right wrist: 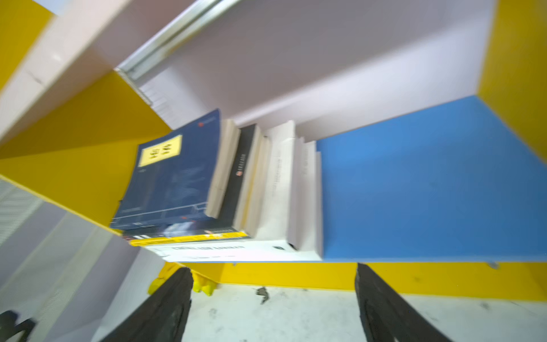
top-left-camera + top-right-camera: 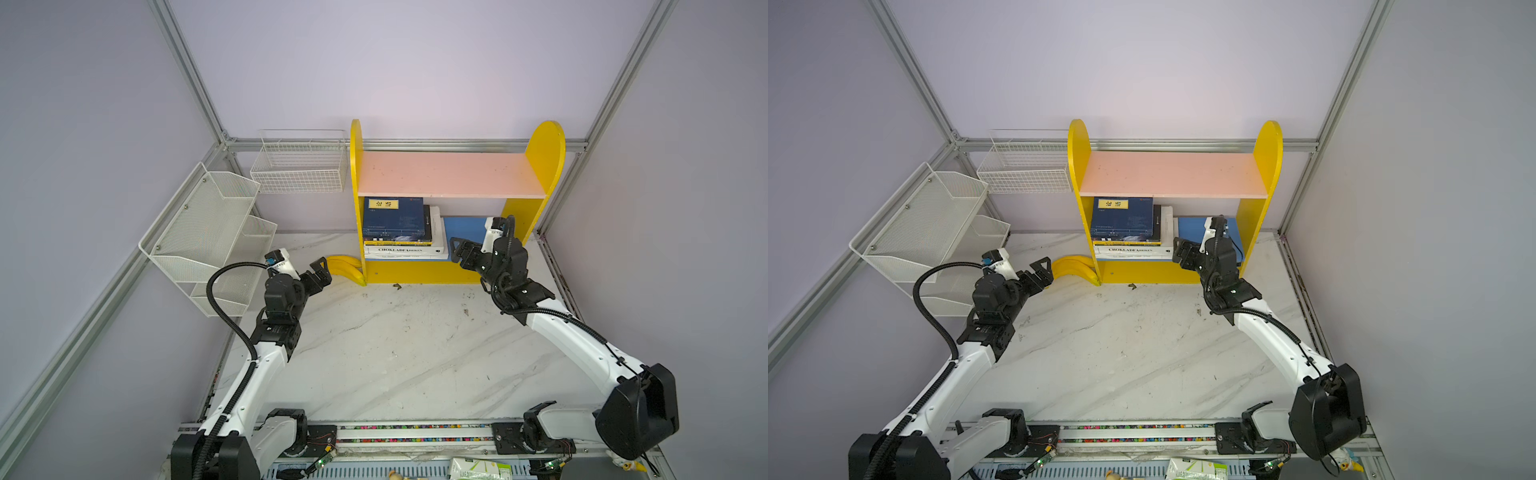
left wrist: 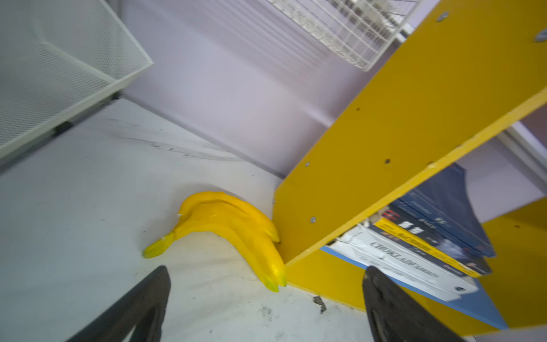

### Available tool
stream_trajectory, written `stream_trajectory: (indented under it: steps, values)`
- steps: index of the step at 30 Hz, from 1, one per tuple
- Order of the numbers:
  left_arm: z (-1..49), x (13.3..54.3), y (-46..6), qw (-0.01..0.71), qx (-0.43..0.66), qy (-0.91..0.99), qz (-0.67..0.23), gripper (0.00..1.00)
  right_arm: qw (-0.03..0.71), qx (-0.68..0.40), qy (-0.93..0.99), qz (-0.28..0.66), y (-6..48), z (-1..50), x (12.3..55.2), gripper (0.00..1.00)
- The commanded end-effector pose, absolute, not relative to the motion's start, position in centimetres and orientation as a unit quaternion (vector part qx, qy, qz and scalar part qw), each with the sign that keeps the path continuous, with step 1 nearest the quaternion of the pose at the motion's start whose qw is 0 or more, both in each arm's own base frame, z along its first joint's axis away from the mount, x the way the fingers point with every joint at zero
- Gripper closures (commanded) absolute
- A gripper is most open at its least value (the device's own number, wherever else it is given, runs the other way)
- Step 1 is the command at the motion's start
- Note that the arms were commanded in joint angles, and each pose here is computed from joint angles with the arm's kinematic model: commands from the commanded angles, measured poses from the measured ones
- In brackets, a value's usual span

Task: Stacking books/files
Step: Place the book on the bookshelf.

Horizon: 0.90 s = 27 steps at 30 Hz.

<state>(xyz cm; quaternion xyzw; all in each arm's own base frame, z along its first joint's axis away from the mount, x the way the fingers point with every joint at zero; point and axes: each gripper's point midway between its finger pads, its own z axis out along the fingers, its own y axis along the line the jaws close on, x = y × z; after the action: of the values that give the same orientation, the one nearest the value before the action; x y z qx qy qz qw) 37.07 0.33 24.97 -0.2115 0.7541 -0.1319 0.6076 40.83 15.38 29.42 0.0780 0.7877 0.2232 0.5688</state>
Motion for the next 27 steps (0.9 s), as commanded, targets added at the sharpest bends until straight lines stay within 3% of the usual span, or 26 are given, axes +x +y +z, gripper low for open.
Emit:
stream_trajectory:
  steps: [1,6,14,22,27]
  values:
    - [21.5,35.2,5.1,0.622,-0.247,0.743,0.012,0.01,0.591,0.126,0.787,0.12,10.8,27.2,40.2,0.11]
    - [19.4,33.5,7.2,0.654,-0.242,0.711,0.09,0.0,0.592,0.17,0.787,0.043,7.0,24.2,38.3,0.1]
    - [15.2,33.7,7.8,0.637,-0.199,0.728,0.156,0.0,0.633,0.174,0.754,-0.025,3.6,21.9,36.3,0.05]
    - [14.4,35.5,6.0,0.683,-0.141,0.705,0.131,0.01,0.691,0.182,0.697,-0.067,-0.5,21.0,36.9,0.03]
    - [13.1,36.9,5.4,0.666,-0.119,0.726,0.124,0.0,0.715,0.205,0.663,-0.086,-3.2,19.2,38.0,0.03]
